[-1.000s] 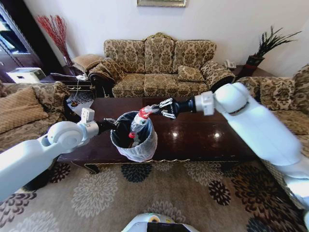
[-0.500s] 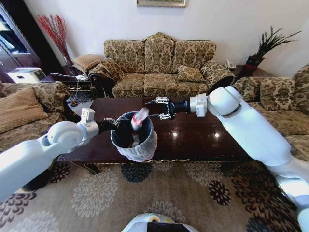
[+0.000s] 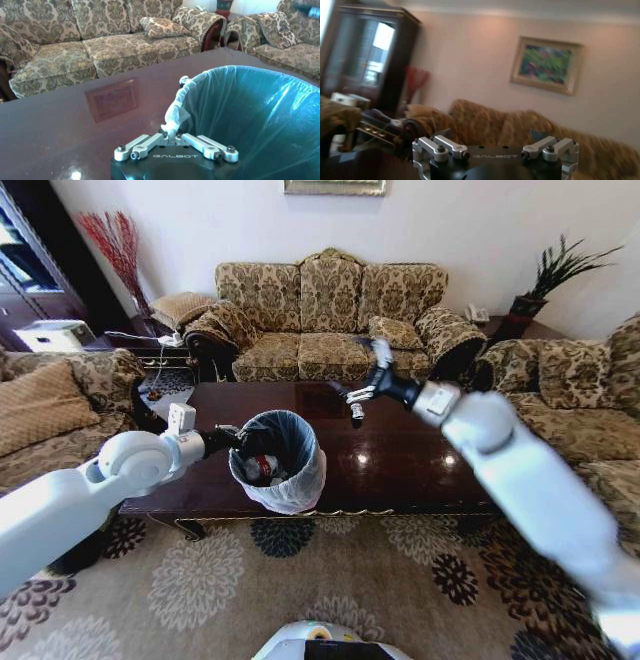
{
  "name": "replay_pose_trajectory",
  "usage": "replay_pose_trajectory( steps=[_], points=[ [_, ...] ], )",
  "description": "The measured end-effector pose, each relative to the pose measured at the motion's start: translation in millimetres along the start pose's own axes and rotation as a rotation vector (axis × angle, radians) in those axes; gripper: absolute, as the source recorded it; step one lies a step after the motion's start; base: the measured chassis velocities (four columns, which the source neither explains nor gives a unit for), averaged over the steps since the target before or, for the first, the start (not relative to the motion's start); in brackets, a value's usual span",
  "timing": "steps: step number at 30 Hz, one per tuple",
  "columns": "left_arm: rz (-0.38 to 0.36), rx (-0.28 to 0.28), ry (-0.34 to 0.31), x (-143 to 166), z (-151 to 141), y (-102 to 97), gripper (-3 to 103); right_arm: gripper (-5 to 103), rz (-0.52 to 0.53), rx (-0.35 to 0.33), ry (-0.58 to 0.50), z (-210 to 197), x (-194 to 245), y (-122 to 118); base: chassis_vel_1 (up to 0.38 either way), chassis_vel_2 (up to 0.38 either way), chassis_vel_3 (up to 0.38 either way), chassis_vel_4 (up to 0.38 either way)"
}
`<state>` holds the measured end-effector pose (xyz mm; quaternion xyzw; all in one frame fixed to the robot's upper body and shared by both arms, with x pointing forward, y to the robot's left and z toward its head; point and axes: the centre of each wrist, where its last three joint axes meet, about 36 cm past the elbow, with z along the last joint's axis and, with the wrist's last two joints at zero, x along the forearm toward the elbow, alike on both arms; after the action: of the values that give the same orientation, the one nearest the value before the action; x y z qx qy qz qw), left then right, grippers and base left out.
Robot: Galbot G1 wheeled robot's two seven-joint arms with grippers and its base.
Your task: Move to the front of the table and place the trash on the table into the trash bin.
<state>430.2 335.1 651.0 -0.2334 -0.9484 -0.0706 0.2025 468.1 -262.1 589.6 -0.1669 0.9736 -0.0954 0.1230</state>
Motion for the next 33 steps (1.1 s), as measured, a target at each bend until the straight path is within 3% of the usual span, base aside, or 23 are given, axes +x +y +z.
replay_pose_trajectory(
  steps=[1, 4, 13, 29, 33],
  points=[
    [0.000, 0.000, 0.000, 0, 0, 0.0, 0, 100, 0.063, -0.056, 0.039, 11, 12, 1, 0.000, 0.000, 0.000, 0.000],
    [0.000, 0.000, 0.000, 0, 0, 0.0, 0, 100, 0.169, -0.131, 0.097, 30, 38, 1, 0.000, 0.000, 0.000, 0.000],
    [-0.001, 0.000, 0.000, 0, 0, 0.1, 0, 100, 0.363, -0.173, 0.141, 41, 58, 7, 0.000, 0.000, 0.000, 0.000],
    [-0.093, 0.046, 0.021, 27, 7, -9.5, 0, 100, 0.341, -0.192, 0.111, 44, 67, 20, 0.000, 0.000, 0.000, 0.000],
    [-0.168, 0.037, 0.009, 37, 1, -7.3, 0, 100, 0.337, -0.184, 0.102, 47, 68, 19, 0.000, 0.000, 0.000, 0.000]
  ],
)
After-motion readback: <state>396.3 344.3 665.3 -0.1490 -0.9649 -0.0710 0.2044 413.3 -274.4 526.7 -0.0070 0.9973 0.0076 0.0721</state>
